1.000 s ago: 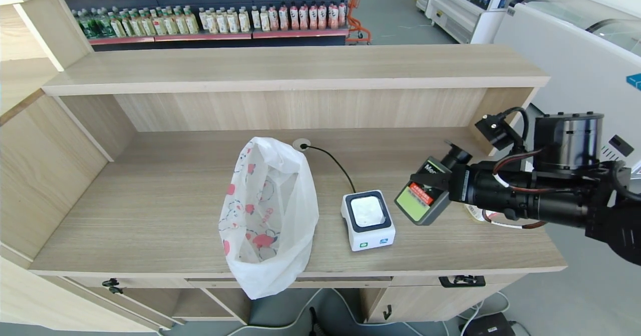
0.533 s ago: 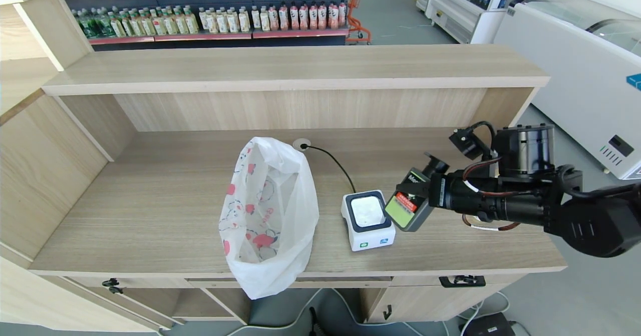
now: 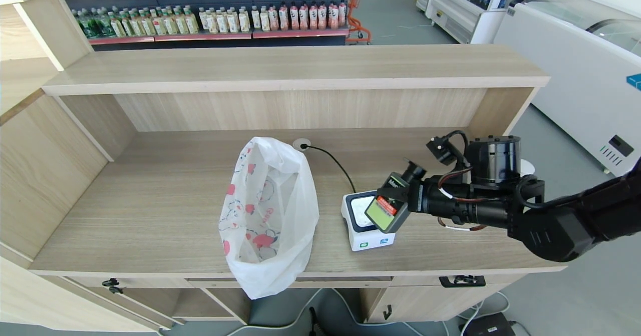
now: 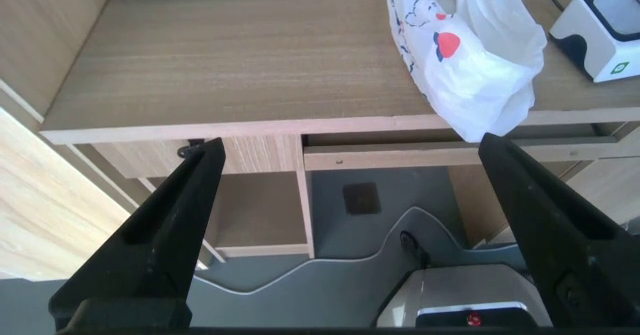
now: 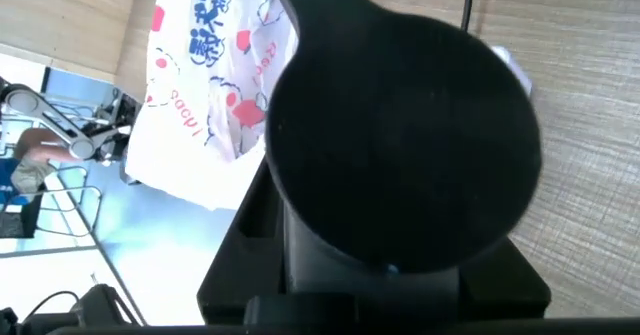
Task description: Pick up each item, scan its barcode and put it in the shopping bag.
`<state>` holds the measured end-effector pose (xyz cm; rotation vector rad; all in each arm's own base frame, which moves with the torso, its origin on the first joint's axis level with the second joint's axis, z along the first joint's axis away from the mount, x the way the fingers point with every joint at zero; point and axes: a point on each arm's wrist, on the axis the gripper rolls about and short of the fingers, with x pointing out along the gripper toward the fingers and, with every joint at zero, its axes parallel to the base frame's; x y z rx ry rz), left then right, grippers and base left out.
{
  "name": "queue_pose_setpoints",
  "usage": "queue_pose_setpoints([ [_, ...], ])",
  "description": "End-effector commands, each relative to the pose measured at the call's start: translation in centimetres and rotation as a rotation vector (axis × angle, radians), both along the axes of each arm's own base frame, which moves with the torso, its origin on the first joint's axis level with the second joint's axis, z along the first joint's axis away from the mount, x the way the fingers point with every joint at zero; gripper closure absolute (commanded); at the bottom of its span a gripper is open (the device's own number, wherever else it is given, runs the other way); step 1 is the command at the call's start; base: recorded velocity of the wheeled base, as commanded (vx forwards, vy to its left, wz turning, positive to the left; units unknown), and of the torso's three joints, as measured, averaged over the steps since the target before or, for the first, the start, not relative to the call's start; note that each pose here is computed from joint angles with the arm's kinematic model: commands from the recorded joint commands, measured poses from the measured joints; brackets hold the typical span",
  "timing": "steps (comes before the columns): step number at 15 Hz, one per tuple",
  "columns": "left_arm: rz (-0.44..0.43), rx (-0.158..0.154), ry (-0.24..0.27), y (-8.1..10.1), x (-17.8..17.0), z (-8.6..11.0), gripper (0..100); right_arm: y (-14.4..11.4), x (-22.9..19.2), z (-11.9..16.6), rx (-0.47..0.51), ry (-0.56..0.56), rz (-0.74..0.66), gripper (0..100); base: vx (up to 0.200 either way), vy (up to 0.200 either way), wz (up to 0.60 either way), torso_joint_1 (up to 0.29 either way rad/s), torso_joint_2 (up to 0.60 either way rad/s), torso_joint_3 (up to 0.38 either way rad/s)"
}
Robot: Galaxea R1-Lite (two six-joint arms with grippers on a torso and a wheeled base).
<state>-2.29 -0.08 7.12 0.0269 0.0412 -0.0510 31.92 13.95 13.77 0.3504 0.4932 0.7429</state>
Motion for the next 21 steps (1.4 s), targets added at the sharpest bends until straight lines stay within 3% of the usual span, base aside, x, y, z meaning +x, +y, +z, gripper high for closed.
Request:
queue_pose_setpoints([
  [1,0.0,0.001,-0.001,0.0,0.0,0.0,0,0.5,0.4,-0.5,-0.002,0.009,0.012,100,0.0,0.0,0.0,0.0,0.0,0.0],
  [13,0.0,0.0,0.0,0.0,0.0,0.0,0,1.9,1.2,-1.1,-0.016,-0.063,0.045,100,0.0,0.0,0.0,0.0,0.0,0.0],
  [21,0.0,0.0,0.0,0.0,0.0,0.0,0,2.0,1.2,-1.5,-0.021,-0.05,0.045,100,0.0,0.0,0.0,0.0,0.0,0.0],
])
